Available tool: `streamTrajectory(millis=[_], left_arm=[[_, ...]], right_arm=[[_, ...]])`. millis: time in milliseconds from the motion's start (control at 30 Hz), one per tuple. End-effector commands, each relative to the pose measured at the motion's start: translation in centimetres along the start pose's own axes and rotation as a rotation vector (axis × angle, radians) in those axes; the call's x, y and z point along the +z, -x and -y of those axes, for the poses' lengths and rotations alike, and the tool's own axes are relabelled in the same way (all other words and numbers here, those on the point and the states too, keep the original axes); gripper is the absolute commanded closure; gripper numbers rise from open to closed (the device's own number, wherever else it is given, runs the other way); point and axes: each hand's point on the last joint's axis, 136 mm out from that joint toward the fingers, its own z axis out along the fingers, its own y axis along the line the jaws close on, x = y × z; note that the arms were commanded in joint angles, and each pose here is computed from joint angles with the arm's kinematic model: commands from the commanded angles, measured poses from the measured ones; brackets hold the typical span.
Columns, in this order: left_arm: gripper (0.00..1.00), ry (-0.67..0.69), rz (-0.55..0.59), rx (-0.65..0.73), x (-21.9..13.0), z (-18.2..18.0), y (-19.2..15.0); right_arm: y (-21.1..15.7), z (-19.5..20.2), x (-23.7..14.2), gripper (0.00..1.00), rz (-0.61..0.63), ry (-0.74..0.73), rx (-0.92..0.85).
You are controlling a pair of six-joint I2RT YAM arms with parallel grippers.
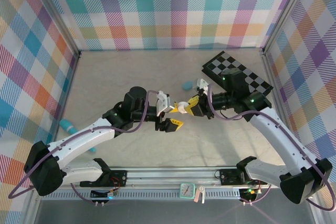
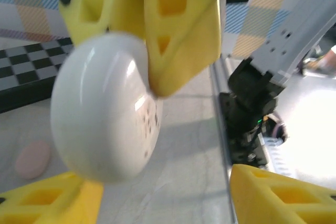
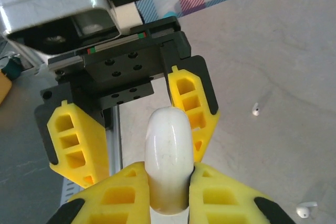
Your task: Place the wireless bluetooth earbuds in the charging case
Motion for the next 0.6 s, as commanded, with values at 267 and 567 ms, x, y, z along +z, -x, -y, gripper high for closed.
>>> streamTrajectory(millis=[267, 567], left_arm=[[0.66, -0.136, 0.061, -0.005, -0.1, 1.7, 1.5], [0.7, -0.151, 0.089, -0.015, -0.2, 2.0, 2.4]], right_arm=[[-0.1, -1.9, 0.5, 0.86, -0.024, 0.103, -0.039], [-0.4, -1.8, 0.5, 0.86, -0.031, 0.1, -0.043]])
